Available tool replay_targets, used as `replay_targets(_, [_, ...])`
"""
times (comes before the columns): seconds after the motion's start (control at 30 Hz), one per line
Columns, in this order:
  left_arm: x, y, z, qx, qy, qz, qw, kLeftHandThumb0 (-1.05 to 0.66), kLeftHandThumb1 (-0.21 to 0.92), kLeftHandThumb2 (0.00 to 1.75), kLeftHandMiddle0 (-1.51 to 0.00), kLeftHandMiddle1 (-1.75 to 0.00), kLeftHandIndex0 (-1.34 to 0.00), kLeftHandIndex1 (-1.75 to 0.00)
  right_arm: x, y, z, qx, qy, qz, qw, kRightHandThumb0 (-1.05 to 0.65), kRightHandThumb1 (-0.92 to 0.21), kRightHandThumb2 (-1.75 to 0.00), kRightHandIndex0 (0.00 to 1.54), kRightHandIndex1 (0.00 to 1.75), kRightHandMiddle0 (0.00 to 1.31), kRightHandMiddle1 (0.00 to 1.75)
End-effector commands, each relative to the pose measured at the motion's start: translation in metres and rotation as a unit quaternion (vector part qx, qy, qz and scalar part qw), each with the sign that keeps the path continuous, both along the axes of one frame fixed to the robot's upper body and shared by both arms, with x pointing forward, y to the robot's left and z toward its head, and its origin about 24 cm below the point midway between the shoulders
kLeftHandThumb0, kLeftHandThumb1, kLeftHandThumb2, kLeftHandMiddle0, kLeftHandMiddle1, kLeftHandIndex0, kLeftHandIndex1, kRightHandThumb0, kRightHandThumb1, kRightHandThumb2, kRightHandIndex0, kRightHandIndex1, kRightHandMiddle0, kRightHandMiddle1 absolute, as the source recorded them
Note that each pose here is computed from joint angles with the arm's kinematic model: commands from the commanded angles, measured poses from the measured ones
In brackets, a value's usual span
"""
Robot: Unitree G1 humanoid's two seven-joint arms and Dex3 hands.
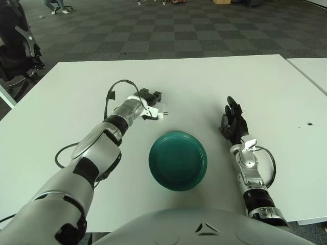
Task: Put the charger into the plate.
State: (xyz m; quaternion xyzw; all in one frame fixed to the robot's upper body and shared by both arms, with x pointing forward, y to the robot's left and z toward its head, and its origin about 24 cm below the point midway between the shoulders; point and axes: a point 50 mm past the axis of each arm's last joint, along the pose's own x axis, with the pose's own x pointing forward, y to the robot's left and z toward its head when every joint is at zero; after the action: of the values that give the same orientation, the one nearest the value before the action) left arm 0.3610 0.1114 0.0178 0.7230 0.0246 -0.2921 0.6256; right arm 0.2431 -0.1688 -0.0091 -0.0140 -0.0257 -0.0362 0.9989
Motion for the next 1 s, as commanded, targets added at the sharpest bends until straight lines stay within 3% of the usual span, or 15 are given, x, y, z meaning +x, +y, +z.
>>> replay_targets(0.0, [-0.032,0.029,-0.049,0.077,0.028,0.018,0.997,-1.03,0.92,0.65,0.0,-1.3,-0.1,-1.59,-0.111,0.015,-0.112,0.039,0.309,-0.025,0.95,-0.82,-0.92,-0.82,0.12,0.02,0.0,0.33])
replay_targets(0.07, [-0.033,0.031,-0.049,0.07,0.007,0.017,0.997,-0.94,0.92,0.54,-0.16,-1.56,-0.14,-1.68,-0.111,0.015,-0.112,0.043,0.31,-0.028,0.949,-0.81,-0.92,-0.82,0.13,0.02,0.0,0.34])
replay_targets(0.13, [-0.034,0.032,-0.05,0.069,-0.012,0.011,0.998,-0.9,0.92,0.49,-0.23,-1.65,-0.16,-1.71,-0.111,0.015,-0.112,0.046,0.311,-0.03,0.949,-0.81,-0.92,-0.82,0.13,0.02,0.0,0.34])
replay_targets(0.43, [-0.046,0.034,-0.059,0.062,-0.069,-0.005,0.996,-0.76,0.92,0.35,-0.48,-1.74,-0.38,-1.7,-0.109,0.011,-0.112,0.054,0.308,-0.035,0.949,-0.82,-0.92,-0.77,0.14,0.02,0.0,0.34])
replay_targets(0.53, [-0.046,0.033,-0.059,0.058,-0.076,-0.004,0.995,-0.54,0.65,0.76,-0.54,-1.75,-0.5,-1.64,-0.109,0.01,-0.113,0.057,0.308,-0.037,0.949,-0.83,-0.92,-0.76,0.14,0.02,0.0,0.36])
replay_targets(0.67, [-0.047,0.032,-0.06,0.062,-0.077,-0.01,0.995,-0.46,0.48,1.04,-0.63,-1.75,-0.54,-1.69,-0.109,0.008,-0.113,0.057,0.31,-0.038,0.948,-0.83,-0.92,-0.75,0.15,0.02,0.0,0.37])
replay_targets(0.97, [-0.048,0.029,-0.061,0.018,-0.024,0.007,1.0,-0.49,0.28,1.36,-0.91,-1.75,-0.64,-1.74,-0.108,0.006,-0.113,0.058,0.312,-0.042,0.947,-0.84,-0.92,-0.74,0.15,0.01,0.0,0.37])
